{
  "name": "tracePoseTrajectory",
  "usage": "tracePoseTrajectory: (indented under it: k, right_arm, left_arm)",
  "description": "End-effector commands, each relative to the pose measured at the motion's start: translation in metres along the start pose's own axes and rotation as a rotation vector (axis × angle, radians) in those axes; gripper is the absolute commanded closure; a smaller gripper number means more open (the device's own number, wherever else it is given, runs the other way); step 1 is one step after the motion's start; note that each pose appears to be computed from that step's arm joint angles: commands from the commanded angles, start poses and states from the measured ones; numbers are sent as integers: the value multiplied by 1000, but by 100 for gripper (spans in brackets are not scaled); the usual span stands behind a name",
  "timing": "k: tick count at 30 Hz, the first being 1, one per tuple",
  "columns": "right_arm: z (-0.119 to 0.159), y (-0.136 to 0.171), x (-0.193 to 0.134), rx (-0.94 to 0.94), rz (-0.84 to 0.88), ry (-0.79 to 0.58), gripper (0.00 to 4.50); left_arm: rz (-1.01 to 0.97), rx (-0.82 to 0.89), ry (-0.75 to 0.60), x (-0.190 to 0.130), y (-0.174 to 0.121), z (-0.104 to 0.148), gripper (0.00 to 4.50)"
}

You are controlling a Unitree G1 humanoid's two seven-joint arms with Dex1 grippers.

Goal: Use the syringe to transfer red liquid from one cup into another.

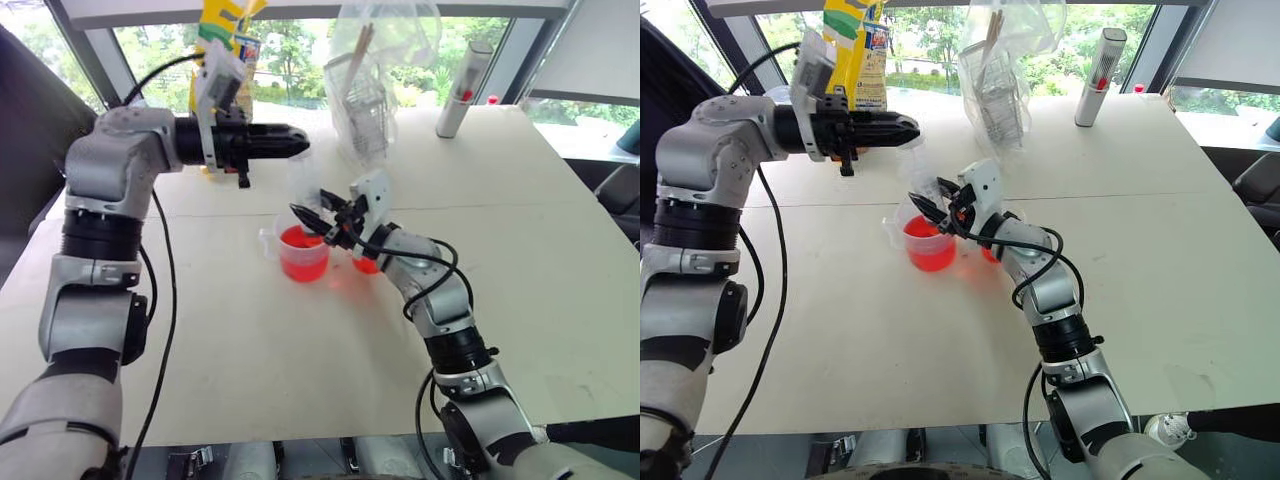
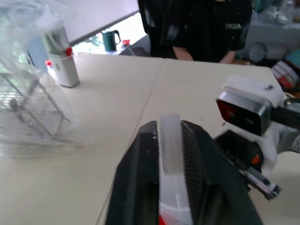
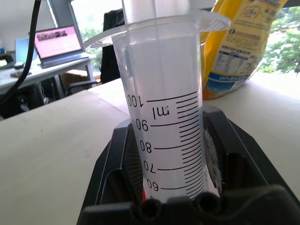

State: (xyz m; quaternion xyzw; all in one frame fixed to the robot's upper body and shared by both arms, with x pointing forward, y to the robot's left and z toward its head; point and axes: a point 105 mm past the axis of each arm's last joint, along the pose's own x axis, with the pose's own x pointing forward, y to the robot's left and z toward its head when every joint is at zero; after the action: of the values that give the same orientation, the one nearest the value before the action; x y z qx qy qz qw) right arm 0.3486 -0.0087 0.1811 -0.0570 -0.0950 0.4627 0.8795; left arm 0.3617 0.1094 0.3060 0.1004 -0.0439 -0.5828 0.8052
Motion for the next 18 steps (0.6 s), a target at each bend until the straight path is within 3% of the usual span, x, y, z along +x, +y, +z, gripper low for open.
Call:
tracePoseTrajectory:
  k: [1, 5, 13, 18]
  right_arm:
    - [26, 3, 4, -59, 14, -80, 311]
    - [30, 0, 4, -64, 3, -92, 311]
    - [43, -6, 2, -10, -34, -133, 311]
    - [70, -19, -7, 40, -96, -187, 311]
  left_arm:
    - [27, 50, -36, -8, 0, 13, 190]
    - [47, 51, -43, -11, 3, 15, 2]
    - [86, 36, -41, -35, 6, 15, 2]
    - [72, 21, -27, -37, 1, 3, 2]
